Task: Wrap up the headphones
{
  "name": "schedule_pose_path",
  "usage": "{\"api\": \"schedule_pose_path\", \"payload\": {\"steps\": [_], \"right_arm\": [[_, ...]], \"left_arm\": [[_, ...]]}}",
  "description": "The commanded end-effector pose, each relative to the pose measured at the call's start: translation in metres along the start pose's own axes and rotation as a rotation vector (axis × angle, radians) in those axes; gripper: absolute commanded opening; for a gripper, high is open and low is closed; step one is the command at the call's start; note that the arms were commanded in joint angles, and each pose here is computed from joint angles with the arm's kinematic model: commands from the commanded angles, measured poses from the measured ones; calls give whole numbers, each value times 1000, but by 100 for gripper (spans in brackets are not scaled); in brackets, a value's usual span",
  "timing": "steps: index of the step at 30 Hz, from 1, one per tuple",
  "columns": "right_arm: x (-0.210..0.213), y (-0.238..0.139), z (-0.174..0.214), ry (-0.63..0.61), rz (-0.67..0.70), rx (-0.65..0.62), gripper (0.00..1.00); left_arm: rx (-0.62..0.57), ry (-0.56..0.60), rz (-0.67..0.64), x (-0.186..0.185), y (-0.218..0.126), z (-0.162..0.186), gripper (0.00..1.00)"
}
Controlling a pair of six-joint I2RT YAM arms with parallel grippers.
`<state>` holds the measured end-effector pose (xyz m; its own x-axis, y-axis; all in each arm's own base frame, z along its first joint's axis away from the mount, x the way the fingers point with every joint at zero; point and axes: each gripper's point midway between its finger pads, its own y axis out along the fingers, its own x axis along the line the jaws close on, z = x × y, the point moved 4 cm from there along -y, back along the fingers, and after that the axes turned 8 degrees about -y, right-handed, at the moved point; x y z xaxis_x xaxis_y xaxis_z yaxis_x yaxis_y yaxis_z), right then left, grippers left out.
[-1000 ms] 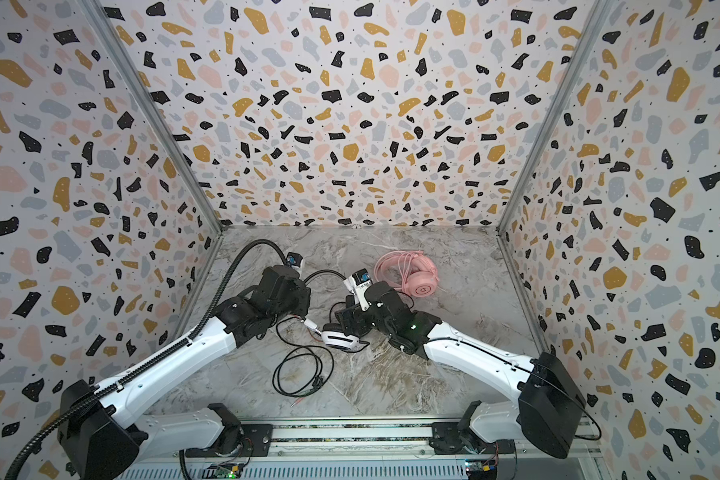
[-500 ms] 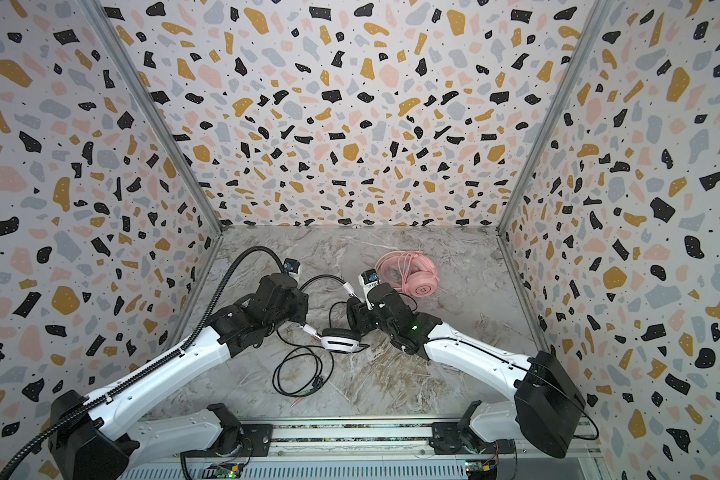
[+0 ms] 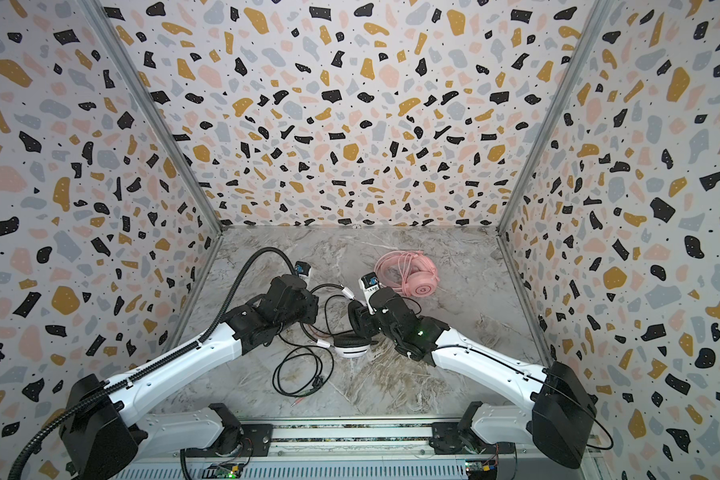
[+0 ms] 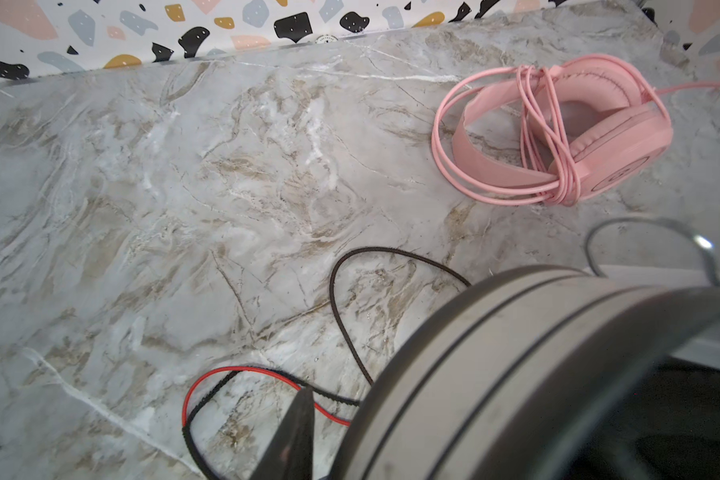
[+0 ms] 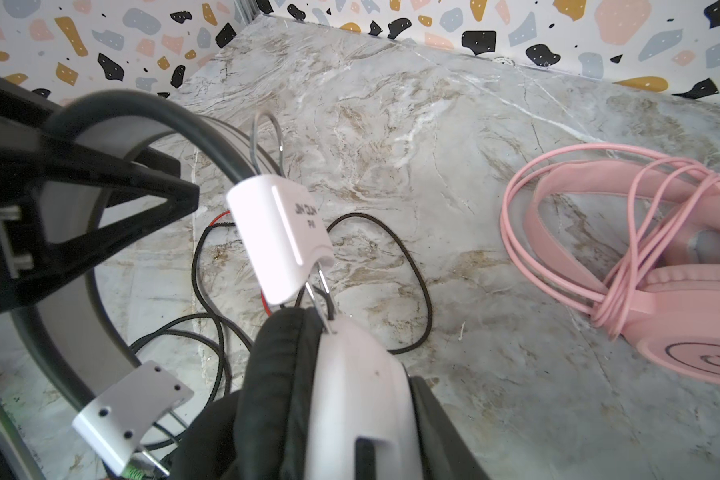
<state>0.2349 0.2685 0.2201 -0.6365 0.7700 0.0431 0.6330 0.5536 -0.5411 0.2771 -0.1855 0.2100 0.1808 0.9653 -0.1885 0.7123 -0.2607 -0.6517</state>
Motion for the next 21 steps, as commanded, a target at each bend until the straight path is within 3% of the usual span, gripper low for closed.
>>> {"api": "schedule_pose_path", "payload": {"steps": [1, 3, 7, 10, 17, 21], "right_arm": [[12, -27, -37, 3, -61, -139, 40], [12, -28, -38, -3, -69, -142, 45], [11, -38, -40, -17, -73, -170, 66], [2, -50, -45, -15, -67, -187, 75], [-33, -88, -37, 26, -43, -279, 82], [-52, -84, 0, 46, 2, -270, 84]], "left_arm": [[-68, -37, 15, -3, -2, -15, 11], [-71, -35, 17, -3, -3, -16, 0], [-86, -11, -15, 0, -7, -21, 0], [-111, 7, -66, 8, -15, -29, 0], [-156, -55, -19, 27, -37, -71, 0], [-207, -101, 84, 29, -62, -113, 0]]}}
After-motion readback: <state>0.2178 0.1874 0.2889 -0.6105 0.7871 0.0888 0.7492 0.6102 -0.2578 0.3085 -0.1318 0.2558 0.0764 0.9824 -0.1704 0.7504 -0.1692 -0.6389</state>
